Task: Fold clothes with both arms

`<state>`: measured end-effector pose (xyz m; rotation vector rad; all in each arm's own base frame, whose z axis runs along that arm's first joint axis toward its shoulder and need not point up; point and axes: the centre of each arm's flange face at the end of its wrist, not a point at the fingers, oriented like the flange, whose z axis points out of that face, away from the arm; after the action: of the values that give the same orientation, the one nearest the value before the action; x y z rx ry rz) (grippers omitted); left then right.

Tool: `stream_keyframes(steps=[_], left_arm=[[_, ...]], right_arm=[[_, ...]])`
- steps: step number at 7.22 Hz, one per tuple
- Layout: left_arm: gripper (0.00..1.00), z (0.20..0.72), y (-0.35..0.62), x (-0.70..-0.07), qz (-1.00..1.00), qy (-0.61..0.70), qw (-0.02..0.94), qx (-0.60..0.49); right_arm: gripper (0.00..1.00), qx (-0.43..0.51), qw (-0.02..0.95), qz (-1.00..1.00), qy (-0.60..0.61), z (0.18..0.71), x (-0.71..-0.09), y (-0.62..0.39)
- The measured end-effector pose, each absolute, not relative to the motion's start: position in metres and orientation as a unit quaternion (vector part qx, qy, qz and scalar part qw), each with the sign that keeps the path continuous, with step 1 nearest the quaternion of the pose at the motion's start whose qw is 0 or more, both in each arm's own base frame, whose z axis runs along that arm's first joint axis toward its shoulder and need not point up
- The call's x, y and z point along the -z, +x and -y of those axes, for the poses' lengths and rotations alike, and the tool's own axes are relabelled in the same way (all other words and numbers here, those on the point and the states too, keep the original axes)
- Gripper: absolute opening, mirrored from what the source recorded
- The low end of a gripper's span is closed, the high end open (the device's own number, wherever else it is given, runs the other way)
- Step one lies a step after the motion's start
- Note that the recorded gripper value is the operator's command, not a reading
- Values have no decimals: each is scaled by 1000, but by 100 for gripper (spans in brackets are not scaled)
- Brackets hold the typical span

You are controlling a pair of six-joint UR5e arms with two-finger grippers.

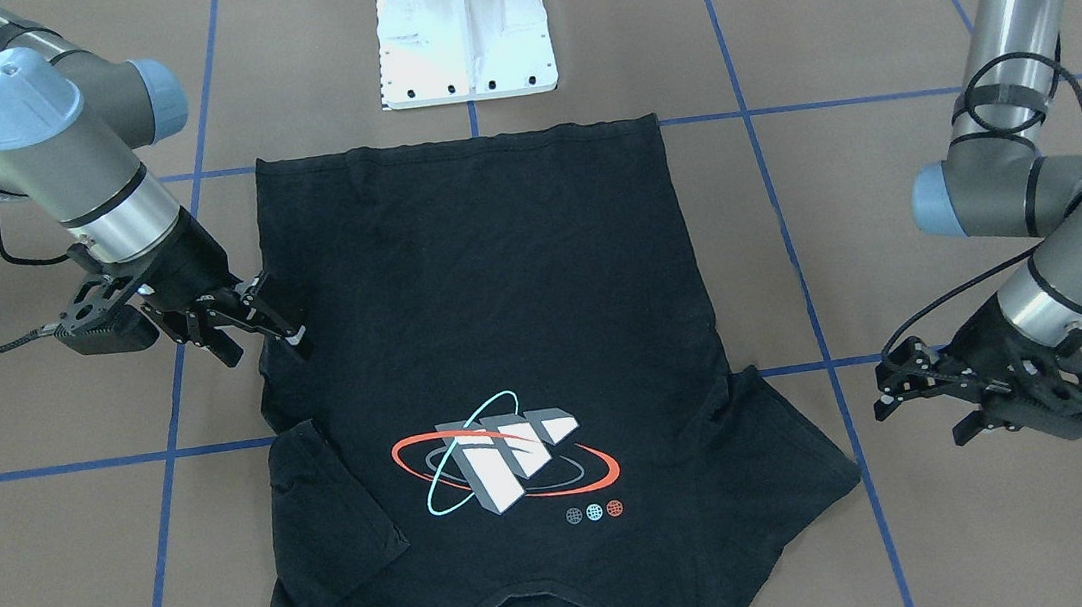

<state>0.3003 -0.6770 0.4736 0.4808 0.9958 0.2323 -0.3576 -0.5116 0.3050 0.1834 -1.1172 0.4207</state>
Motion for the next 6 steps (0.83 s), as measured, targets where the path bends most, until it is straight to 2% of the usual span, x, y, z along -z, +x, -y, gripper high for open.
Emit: stream_keyframes(steps=[3, 6], left_arm=[[56, 678, 336, -484, -478, 224, 843, -108], [55, 693, 350, -482, -476, 214, 847, -102]], right_arm=[[100, -199, 824, 523, 86, 508, -309, -355], [100, -199, 825, 522, 86, 508, -311, -356]])
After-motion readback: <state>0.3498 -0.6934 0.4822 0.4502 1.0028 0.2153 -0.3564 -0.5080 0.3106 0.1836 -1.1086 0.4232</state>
